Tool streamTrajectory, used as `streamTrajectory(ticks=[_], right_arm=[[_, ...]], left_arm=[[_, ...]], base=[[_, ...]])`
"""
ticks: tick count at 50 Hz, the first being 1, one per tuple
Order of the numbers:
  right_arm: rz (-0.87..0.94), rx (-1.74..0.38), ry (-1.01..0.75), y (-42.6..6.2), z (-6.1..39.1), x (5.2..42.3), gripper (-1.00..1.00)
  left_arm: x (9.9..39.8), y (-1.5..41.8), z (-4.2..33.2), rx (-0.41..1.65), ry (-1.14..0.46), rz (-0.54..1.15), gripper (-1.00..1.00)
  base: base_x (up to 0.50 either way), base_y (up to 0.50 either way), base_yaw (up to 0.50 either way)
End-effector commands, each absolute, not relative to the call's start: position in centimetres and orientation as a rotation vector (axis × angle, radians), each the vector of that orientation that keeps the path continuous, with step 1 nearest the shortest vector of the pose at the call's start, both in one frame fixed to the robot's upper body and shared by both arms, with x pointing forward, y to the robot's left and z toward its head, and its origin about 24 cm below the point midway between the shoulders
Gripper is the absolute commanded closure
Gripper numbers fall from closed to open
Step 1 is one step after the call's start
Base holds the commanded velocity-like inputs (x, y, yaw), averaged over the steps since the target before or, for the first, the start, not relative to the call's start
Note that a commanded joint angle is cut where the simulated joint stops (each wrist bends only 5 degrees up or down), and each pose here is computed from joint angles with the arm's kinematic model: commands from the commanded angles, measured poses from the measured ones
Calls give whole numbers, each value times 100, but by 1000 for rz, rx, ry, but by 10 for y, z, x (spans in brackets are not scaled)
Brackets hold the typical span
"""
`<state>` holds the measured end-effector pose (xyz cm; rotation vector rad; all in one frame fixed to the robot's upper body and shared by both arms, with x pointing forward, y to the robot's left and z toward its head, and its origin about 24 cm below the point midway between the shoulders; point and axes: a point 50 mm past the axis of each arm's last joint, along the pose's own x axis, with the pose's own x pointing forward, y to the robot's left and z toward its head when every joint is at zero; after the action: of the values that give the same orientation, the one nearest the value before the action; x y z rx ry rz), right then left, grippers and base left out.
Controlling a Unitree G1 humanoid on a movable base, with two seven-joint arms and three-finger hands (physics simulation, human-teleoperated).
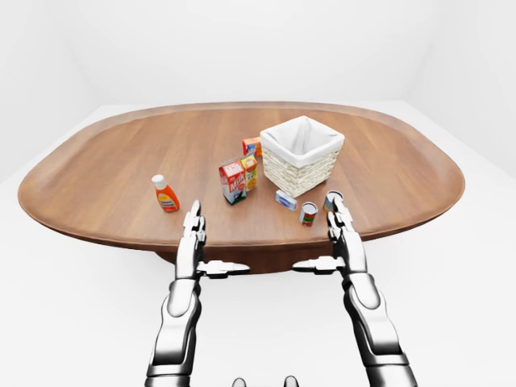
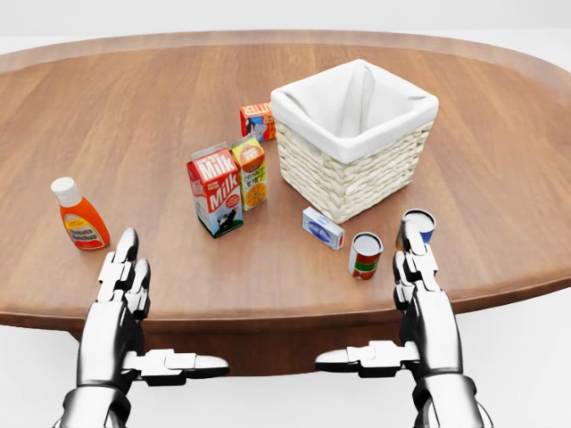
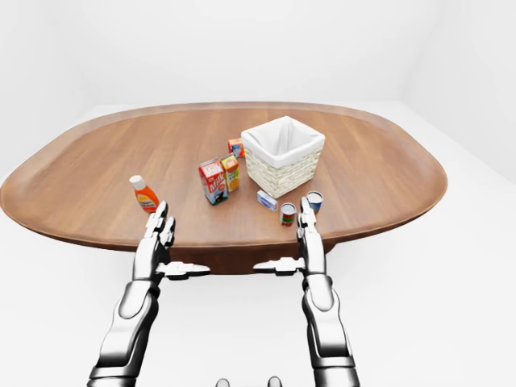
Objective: Pick up the orange juice, and put it in the basket.
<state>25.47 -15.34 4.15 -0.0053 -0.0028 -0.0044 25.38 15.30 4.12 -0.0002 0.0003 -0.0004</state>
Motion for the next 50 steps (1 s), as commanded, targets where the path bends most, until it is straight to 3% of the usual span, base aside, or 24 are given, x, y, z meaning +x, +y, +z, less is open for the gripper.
streamTrajectory(ticks=[1, 21, 35, 41, 50], right_arm=[[-28, 2, -32, -161, 45, 257, -100], [-103, 39, -83, -166, 52, 265, -100], [-26, -7, -110, -160, 68, 259, -100], [-10, -23, -124, -157, 70, 259, -100], [-4, -14, -123, -157, 70, 259, -100]], left_arm=[[254, 160, 41, 0, 0, 0, -100], [253, 160, 42, -3, 4, -6, -100], [253, 159, 46, -7, -3, 4, -100], [256, 162, 60, -53, -28, 60, -100], [252, 166, 104, -116, -216, 120, -100]], base=[[0, 0, 0], [0, 0, 0], [0, 0, 0], [0, 0, 0], [0, 0, 0]])
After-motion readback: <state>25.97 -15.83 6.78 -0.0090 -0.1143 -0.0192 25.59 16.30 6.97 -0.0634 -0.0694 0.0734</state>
